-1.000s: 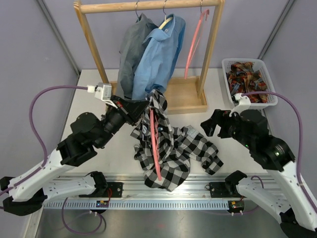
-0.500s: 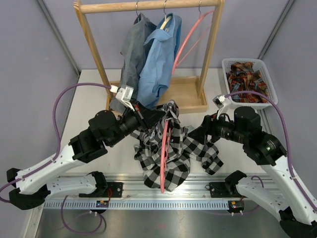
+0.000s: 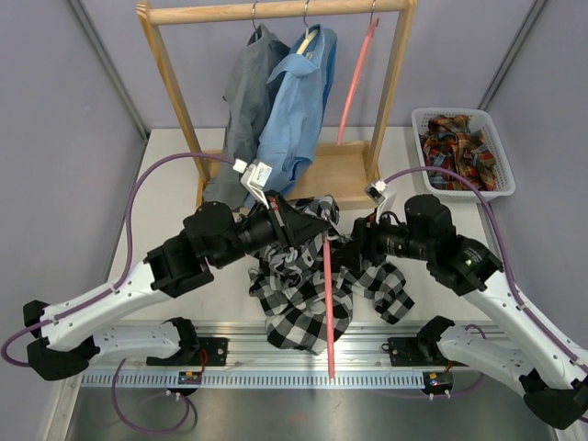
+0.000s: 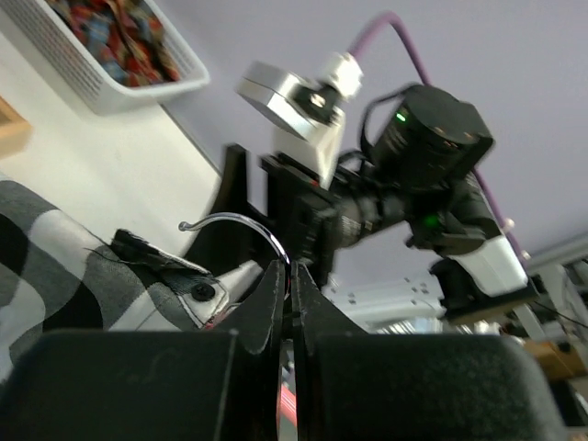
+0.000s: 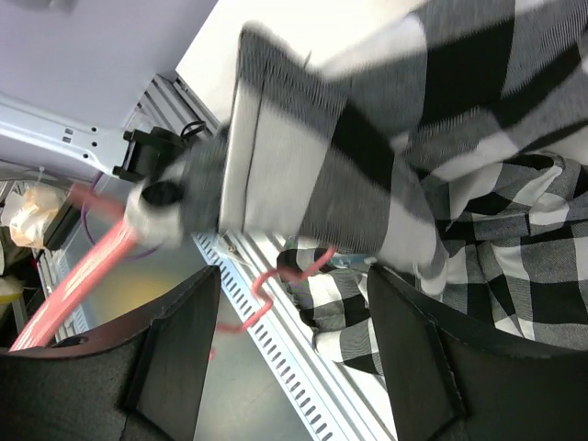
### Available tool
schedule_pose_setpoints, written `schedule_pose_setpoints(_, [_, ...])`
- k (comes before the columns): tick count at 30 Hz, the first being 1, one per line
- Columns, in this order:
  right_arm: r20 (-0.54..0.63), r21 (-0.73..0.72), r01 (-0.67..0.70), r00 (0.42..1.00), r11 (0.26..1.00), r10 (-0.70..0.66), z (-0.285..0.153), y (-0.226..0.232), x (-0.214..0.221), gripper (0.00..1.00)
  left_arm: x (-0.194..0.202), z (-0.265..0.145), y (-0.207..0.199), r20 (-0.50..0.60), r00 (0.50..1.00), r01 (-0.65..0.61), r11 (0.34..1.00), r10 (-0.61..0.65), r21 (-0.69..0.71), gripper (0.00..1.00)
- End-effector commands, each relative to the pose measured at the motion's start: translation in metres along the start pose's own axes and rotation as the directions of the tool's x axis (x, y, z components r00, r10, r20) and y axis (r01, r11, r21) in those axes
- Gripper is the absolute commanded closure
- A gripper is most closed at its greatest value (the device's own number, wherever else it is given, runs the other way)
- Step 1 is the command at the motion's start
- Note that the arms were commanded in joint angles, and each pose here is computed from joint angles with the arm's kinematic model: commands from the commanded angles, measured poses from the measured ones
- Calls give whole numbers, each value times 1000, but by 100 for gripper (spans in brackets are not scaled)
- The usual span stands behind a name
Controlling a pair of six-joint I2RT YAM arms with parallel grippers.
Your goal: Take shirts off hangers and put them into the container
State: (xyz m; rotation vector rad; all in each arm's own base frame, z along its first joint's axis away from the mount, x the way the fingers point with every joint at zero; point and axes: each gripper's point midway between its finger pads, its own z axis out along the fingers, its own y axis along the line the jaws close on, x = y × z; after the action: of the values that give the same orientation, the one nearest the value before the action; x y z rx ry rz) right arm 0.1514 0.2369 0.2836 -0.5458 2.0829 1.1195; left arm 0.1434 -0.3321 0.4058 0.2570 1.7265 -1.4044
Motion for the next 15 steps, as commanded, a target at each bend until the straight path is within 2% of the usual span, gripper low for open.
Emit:
schedule_pose_setpoints(1, [42, -27, 23, 999, 999, -22, 8, 6, -12, 28, -29, -20, -71, 21, 996, 76, 971, -83, 229, 100])
schedule_pose_setpoints(3, [50, -5, 31, 998, 1000, -31, 9, 2, -15, 28, -29, -30, -82, -1, 996, 86, 966, -89, 244, 100])
schedule_pose_setpoints(9, [67, 61, 57, 996, 997, -61, 4, -7, -19, 28, -64, -81, -121, -6, 992, 124, 940, -129, 319, 100])
schedule_pose_setpoints(15, [61, 70, 64, 996, 995, -68, 4, -9, -18, 27, -120, -139, -147, 111, 987, 75, 942, -117, 328, 100])
